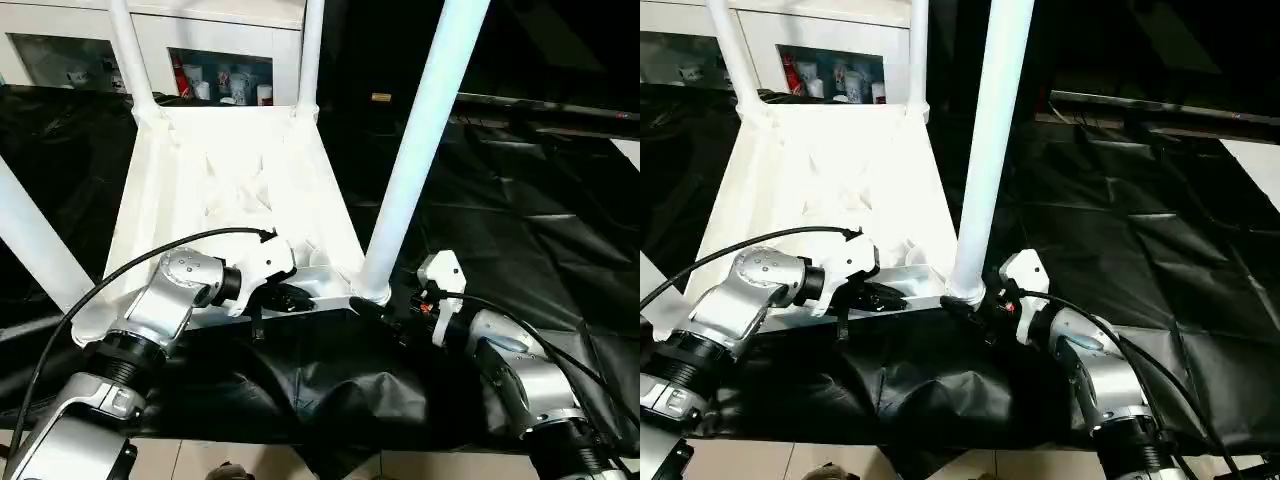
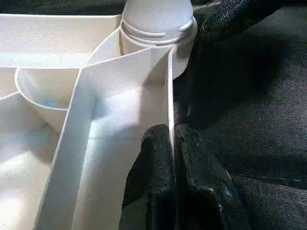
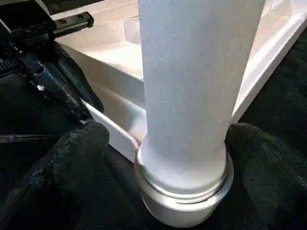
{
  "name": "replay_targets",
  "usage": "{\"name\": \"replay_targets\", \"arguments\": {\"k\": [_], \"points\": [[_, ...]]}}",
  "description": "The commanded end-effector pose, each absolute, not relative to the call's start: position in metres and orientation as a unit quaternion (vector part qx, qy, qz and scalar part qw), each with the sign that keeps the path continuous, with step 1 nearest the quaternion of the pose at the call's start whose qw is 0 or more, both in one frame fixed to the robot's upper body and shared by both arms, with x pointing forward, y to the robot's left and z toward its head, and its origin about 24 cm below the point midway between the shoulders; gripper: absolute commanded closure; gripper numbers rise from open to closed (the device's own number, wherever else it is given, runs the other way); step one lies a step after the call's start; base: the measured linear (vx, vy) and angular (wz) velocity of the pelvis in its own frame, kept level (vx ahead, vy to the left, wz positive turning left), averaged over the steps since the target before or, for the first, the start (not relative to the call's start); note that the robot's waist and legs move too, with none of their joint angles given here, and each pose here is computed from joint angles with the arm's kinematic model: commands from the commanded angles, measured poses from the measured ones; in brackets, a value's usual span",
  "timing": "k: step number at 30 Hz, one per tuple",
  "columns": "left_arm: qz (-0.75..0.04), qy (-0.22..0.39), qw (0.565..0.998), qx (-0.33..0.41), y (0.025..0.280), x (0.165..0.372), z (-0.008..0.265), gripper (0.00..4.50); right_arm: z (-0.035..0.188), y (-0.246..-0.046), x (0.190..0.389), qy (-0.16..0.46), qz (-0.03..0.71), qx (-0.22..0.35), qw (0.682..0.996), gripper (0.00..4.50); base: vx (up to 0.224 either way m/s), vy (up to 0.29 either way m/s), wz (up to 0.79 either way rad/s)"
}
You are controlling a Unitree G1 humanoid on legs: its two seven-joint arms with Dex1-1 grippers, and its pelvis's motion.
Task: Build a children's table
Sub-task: Rotate table base
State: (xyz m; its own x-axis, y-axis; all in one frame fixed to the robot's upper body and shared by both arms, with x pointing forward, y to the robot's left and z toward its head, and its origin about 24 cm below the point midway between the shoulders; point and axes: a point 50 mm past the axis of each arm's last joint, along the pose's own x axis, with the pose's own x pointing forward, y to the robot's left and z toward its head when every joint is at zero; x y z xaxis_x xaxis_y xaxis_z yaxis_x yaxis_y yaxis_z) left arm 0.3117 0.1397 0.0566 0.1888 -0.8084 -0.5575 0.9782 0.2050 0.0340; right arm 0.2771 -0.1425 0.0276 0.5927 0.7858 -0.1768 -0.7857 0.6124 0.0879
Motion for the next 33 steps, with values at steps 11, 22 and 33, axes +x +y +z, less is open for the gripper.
{"name": "replay_targets", "arguments": {"k": [11,22,33], "points": [[-0.607,0.254,0.730,0.185,0.1402,0.3027,0.0389,4.46,0.0300,-0.1444,0.2774,0.098,0.437,-0.008,0.894,0.00,0.000,0.000,0.00],[-0.607,0.254,0.730,0.185,0.1402,0.3027,0.0389,4.46,0.0300,-0.1444,0.2774,0.098,0.437,-0.008,0.894,0.00,0.000,0.000,0.00],[-0.607,0.254,0.730,0.185,0.1402,0.3027,0.0389,4.46,0.0300,-0.1444,0.2774,0.098,0.437,-0.008,0.894,0.00,0.000,0.000,0.00]]}}
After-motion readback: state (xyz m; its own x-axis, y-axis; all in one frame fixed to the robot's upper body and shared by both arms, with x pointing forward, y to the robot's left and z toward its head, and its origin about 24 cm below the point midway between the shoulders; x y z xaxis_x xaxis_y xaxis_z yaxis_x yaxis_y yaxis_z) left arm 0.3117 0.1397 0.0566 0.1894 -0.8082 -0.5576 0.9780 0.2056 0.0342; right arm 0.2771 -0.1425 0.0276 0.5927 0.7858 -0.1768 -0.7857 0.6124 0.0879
